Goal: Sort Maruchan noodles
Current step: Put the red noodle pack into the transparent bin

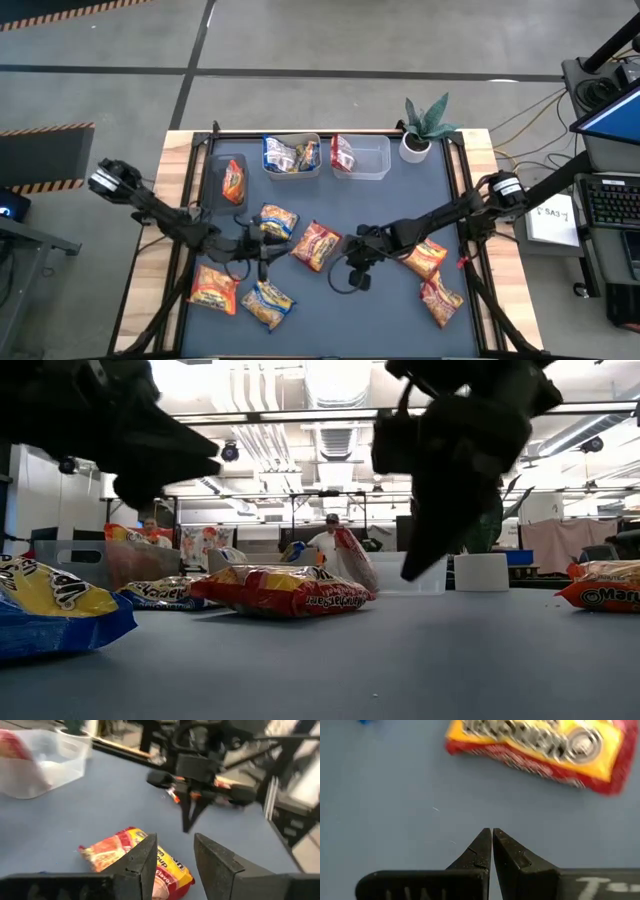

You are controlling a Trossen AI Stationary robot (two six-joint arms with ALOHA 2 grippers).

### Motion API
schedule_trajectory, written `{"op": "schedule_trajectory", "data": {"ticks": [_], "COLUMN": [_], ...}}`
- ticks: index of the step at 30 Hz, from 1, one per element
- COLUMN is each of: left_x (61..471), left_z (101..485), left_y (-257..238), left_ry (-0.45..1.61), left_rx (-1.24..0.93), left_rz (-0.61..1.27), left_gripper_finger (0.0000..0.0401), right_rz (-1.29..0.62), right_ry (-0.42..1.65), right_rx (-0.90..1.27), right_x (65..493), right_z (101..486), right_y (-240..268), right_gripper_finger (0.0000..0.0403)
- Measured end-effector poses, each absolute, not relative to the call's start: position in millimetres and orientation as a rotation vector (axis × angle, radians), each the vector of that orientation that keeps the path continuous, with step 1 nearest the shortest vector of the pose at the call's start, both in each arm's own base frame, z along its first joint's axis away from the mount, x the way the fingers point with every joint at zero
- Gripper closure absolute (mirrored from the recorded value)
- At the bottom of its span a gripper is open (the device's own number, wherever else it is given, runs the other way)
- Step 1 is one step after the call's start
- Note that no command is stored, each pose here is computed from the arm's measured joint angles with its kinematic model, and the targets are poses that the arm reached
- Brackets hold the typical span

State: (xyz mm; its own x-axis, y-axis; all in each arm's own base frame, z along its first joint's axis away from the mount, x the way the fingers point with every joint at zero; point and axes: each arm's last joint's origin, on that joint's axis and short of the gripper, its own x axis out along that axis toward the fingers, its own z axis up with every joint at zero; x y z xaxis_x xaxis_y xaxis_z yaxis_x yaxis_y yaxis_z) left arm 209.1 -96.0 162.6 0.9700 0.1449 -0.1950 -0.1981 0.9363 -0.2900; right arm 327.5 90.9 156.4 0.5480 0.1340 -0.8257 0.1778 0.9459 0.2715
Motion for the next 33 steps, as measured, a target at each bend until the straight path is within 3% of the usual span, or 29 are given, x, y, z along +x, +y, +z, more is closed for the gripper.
{"op": "schedule_trajectory", "data": {"ticks": [5, 14, 26, 33], "left_x": [230.9, 254.2, 252.8, 252.9], "left_z": [157.9, 140.1, 129.3, 120.7], "left_y": [-95.5, -92.1, -89.0, -86.6], "left_ry": [0.288, 0.543, 0.652, 0.690], "left_rx": [-0.224, -0.088, -0.078, -0.067], "left_rz": [0.140, 0.235, 0.170, 0.178], "left_gripper_finger": [0.0310, 0.0325, 0.0326, 0.0326], "right_rz": [-0.093, -0.120, -0.160, -0.228], "right_ry": [1.021, 0.989, 0.773, 0.721], "right_rx": [0.360, 0.349, 0.341, 0.450], "right_x": [319.4, 320.0, 341.2, 346.3], "right_z": [145.6, 144.3, 155.8, 158.5], "right_y": [87.2, 84.5, 52.4, 33.9], "right_gripper_finger": [0.0394, 0.0394, 0.0394, 0.0394]}}
